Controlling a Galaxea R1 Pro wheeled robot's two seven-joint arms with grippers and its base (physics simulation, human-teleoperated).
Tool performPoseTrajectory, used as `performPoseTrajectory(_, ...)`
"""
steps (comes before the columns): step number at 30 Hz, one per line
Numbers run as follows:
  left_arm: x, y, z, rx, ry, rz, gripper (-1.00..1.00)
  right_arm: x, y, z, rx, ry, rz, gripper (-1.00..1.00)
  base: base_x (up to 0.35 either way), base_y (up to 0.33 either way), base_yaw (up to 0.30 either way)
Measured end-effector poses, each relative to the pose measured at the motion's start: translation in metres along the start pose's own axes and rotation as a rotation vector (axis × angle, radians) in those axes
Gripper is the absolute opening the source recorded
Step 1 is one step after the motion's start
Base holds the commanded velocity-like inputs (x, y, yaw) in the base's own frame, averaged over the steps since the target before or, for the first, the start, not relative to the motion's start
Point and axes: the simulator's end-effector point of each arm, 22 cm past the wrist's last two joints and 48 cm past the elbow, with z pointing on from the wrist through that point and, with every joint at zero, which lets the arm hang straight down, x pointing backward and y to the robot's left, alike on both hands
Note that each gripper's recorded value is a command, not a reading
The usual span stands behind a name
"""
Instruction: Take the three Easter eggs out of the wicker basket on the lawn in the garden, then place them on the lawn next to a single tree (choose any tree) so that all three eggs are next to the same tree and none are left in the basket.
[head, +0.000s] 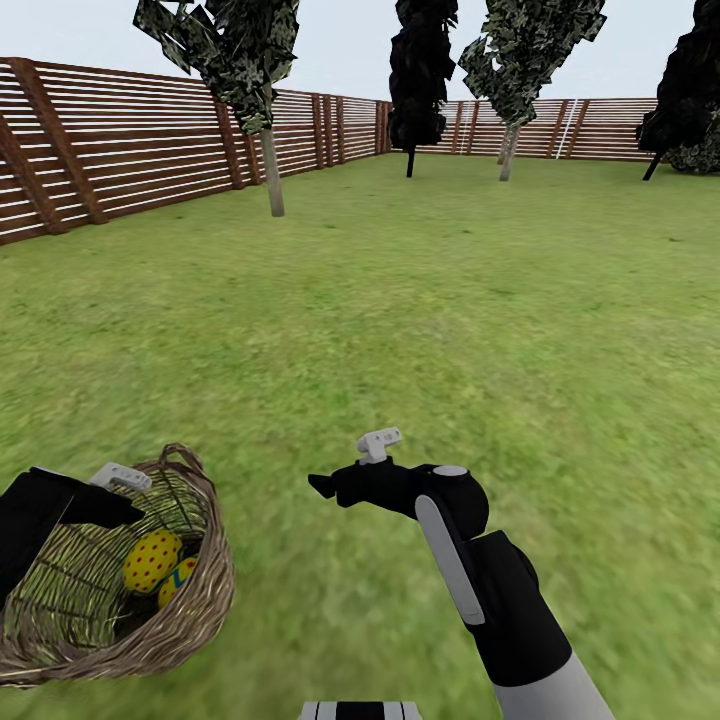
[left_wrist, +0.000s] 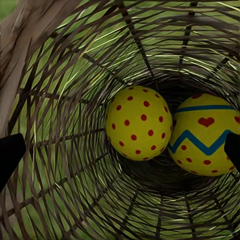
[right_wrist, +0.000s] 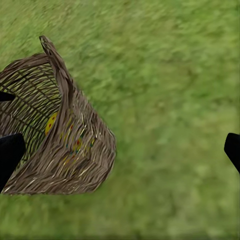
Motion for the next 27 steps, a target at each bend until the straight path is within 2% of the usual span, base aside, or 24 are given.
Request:
performPoseTrajectory(11, -0.001, -0.001, 0.0, 0.001, 0.0, -0.002, 1.0, 0.0, 0.001, 0.0, -0.001, 0.0, 0.0, 1.0, 0.0, 0.0, 0.0)
performPoseTrajectory(15, 0.004, -0.004, 0.008, 0.006, 0.015, 0.0, 1.0, 0.007, -0.004, 0.006, -0.002, 0.012, 0.011, 1.0, 0.0, 0.0, 0.0)
performPoseTrajectory(21, 0.003, -0.004, 0.007, 0.005, 0.013, 0.001, 1.0, 0.007, -0.003, 0.006, -0.003, 0.012, 0.011, 1.0, 0.0, 0.0, 0.0)
performPoseTrajectory(27, -0.002, -0.014, 0.009, 0.02, 0.003, 0.001, 1.0, 0.007, -0.003, 0.006, -0.003, 0.012, 0.011, 1.0, 0.0, 0.0, 0.0)
